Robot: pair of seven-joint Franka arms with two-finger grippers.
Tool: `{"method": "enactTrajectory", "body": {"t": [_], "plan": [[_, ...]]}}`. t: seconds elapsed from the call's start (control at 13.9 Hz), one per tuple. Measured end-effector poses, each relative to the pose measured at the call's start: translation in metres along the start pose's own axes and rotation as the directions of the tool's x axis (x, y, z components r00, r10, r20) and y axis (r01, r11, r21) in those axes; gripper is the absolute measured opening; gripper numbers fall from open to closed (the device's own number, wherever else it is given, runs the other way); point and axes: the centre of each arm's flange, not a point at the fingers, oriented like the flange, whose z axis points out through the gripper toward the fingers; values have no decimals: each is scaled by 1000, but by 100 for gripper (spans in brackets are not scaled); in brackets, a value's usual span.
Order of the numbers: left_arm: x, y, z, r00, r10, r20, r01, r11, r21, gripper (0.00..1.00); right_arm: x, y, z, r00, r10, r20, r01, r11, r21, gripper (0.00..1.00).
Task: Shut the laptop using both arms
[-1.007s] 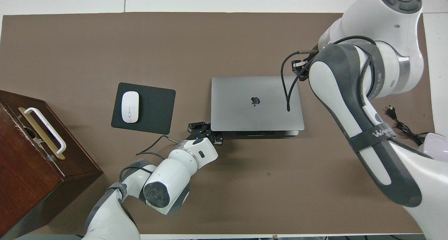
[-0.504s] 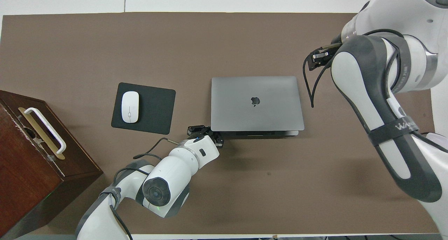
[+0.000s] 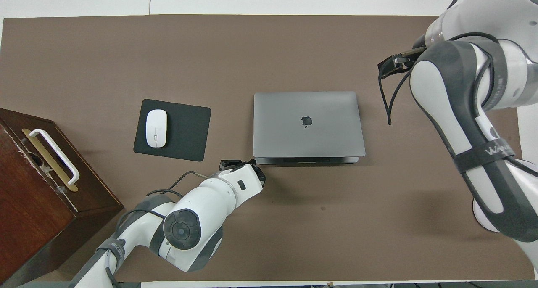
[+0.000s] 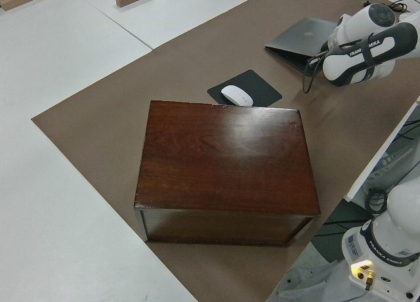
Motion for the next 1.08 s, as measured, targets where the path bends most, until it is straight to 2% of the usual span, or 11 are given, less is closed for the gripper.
{"method": "enactTrajectory", "body": {"t": [0.29,0.43,0.65,0.86,1.08], "plan": [[5,-10,-34,993,-29,111,27,999,19,1,-13,38,-47,999,10,-47,-16,992,-125,100],[10,-17,-42,986,-47,159,42,999,31,1,-27,68,-81,995,51,-89,-64,987,-148,100],[21,-35,-50,974,-87,210,77,996,54,1,-56,113,-124,982,139,-131,-151,985,-84,100],[29,-53,-58,970,-124,209,112,991,69,1,-70,103,-145,983,131,-128,-140,988,-62,100],[42,-75,-86,961,-172,219,157,984,84,1,-75,96,-159,981,122,-148,-132,989,-61,100]]}}
